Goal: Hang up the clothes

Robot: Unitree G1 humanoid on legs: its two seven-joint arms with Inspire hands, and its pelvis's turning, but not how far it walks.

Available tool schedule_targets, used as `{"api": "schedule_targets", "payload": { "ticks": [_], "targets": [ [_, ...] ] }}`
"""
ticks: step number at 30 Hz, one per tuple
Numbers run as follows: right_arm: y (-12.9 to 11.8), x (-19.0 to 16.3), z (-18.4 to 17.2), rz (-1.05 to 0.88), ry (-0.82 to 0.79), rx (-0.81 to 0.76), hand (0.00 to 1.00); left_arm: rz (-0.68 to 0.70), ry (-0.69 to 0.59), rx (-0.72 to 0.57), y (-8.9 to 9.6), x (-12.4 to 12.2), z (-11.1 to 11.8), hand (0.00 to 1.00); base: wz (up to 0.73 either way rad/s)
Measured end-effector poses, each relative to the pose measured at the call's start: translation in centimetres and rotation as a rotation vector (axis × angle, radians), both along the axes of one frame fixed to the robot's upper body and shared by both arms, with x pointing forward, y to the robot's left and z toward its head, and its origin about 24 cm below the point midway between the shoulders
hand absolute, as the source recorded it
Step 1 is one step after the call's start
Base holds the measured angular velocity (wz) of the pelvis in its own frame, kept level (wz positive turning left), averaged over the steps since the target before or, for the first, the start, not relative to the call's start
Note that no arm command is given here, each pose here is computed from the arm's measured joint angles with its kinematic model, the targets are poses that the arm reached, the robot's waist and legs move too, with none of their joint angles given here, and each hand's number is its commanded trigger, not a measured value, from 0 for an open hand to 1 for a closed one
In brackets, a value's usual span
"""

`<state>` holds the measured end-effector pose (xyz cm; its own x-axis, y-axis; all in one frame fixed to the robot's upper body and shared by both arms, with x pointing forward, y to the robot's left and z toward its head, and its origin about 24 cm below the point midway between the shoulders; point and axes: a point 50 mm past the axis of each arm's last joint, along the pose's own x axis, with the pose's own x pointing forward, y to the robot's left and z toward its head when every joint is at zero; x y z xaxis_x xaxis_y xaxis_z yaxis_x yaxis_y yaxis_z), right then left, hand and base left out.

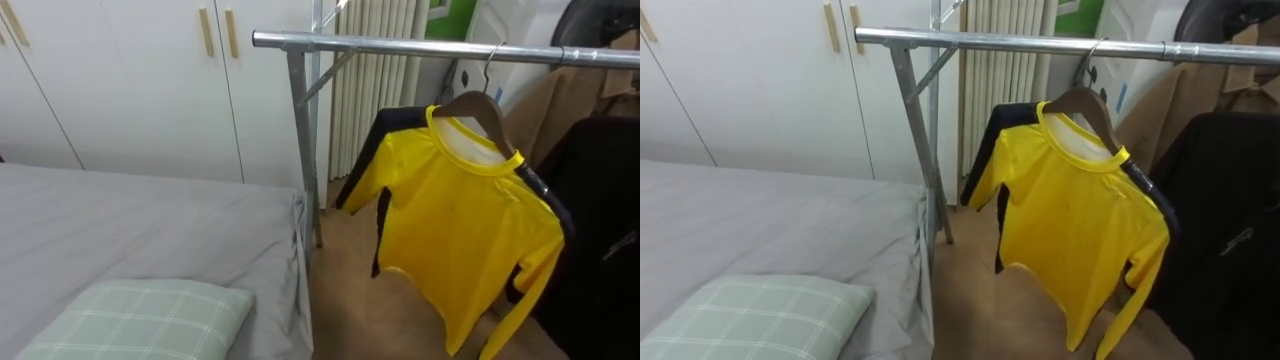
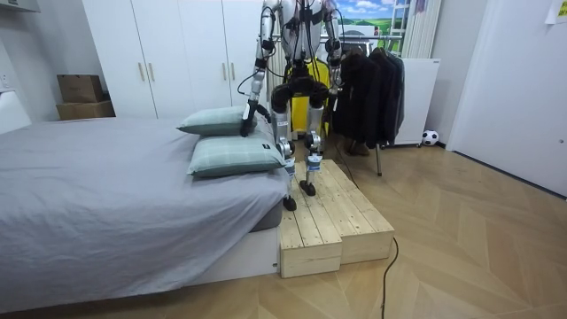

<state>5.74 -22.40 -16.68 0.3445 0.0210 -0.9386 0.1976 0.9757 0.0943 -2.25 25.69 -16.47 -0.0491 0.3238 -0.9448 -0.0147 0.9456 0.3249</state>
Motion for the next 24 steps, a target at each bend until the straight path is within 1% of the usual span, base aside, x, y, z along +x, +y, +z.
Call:
{"api": "schedule_targets", "payload": {
  "ticks": [18, 24],
  "targets": [
    [0.3, -0.1, -0.1, -0.007, 0.010, 0.019, 0.00, 0.005, 0.002, -0.008, 0.1, -0.1, 0.0, 0.00, 0.00],
    [0.5, -1.1, -0.3, -0.158, 0.040, 0.066, 0.00, 0.005, 0.001, -0.001, 0.1, -0.1, 0.0, 0.00, 0.08]
  ]
}}
